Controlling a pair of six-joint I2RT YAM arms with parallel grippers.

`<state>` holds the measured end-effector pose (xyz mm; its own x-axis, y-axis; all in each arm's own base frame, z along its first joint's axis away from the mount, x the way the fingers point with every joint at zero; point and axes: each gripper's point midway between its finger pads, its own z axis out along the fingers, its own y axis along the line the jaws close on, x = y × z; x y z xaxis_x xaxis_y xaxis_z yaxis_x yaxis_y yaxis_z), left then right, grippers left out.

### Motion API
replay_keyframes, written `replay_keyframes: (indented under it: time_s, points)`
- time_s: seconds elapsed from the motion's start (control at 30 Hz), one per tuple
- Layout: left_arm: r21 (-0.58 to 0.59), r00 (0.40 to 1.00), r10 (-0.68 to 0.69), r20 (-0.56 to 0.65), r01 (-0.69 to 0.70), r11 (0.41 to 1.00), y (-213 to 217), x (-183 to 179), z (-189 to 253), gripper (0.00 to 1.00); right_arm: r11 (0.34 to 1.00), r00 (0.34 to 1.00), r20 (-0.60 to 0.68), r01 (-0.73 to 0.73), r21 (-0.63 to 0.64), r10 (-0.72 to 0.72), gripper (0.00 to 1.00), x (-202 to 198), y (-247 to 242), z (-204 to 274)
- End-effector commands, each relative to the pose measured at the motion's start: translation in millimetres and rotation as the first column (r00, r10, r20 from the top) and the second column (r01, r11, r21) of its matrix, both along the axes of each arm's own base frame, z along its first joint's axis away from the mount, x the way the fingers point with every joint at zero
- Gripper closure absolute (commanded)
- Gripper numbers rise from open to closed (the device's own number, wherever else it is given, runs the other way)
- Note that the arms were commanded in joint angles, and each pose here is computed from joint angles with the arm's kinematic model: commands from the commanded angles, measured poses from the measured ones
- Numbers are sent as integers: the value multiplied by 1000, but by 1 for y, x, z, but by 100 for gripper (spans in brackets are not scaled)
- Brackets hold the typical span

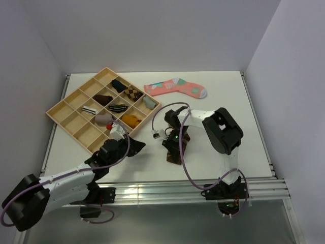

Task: Roll the socks
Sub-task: Move the sock to the center of the board.

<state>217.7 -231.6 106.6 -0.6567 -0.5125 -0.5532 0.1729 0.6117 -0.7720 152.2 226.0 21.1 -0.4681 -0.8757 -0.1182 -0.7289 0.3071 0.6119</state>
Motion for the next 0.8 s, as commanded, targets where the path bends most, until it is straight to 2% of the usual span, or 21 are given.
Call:
replay_keyframes:
  time_s: [0.0, 0.2, 0.3, 0.43, 0.77]
  points:
    - [-85, 977, -62, 206, 81, 993, -23, -3, 35, 84, 999, 997, -72, 3, 43, 0, 94, 2, 7, 11]
    - [63, 915, -276, 296, 270, 961, -80, -27, 26, 74, 999, 992, -127, 26, 32, -22, 94, 2, 7, 6]
    - [112, 894, -349, 280, 331, 937, -102, -35, 13, 69, 999, 990, -142, 33, 29, -29, 94, 3, 6, 6]
    - [97, 876, -373, 306, 361, 927, -114, -35, 10, 61, 999, 987, -155, 37, 28, -32, 94, 2, 4, 6]
    - [153, 850, -452, 270, 426, 892, -136, -33, -20, 55, 998, 980, -195, 54, 44, -44, 93, 1, 2, 10]
